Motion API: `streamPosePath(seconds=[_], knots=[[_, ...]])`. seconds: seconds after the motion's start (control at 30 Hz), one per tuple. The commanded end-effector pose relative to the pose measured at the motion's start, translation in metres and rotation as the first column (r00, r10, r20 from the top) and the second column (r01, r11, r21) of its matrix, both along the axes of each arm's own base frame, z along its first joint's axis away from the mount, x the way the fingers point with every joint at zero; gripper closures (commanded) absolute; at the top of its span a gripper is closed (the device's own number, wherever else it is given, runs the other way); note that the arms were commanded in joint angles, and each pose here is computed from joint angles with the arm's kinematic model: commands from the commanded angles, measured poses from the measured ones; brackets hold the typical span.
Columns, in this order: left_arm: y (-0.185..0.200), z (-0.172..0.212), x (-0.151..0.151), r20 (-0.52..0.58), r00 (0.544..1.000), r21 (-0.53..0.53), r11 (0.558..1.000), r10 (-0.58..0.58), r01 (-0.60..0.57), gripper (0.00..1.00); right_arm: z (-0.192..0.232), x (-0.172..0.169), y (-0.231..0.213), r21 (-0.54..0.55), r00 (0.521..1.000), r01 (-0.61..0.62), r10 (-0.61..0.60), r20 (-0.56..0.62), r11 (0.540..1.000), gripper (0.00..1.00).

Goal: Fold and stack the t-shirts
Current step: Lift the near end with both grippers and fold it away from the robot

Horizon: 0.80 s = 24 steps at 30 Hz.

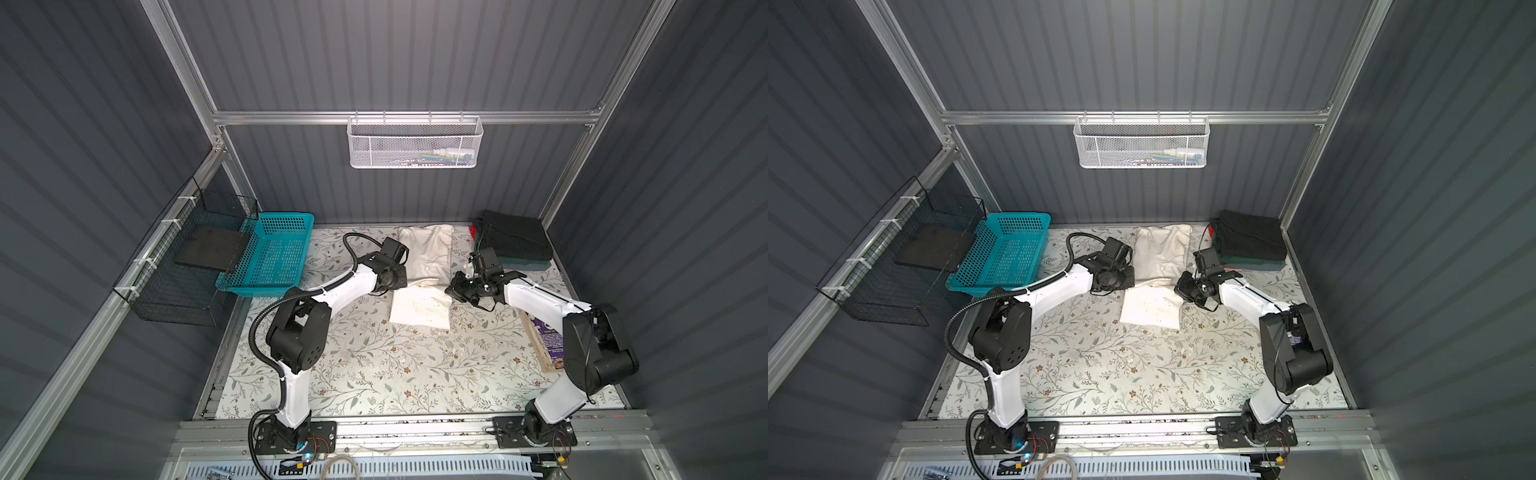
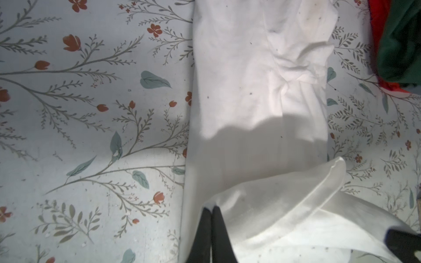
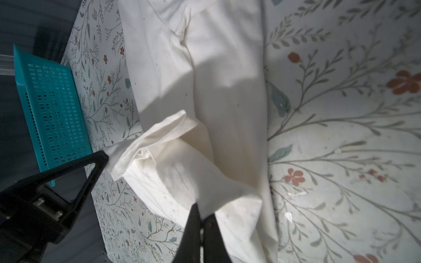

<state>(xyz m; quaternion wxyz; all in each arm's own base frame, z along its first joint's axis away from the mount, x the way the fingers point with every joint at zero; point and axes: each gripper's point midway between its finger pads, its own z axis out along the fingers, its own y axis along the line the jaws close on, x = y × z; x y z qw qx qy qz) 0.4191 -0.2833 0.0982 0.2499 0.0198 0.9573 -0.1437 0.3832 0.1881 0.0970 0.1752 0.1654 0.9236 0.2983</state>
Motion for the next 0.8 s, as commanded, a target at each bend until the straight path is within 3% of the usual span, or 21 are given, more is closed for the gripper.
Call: streamPosePath(seconds=[0.0,0.33,0.77], knots=[[-0.005,0.004,0.015,0.013,1.0,-0.026,0.999,-0.026,0.026,1.0,0.004,0.015,0.002,0.005,0.999,-0.024,0.024,0.021,1.0,1.0],[-0.019,-0.002,0.035,0.026,0.998,-0.036,0.998,-0.056,0.057,1.0,-0.013,0.032,-0.011,-0.06,1.0,0.026,-0.026,0.006,0.998,1.0],[-0.017,-0.017,0.046,0.029,0.998,0.012,0.999,-0.048,0.048,1.0,-0.024,0.046,-0.013,-0.053,0.999,0.032,-0.032,0.003,0.998,1.0]])
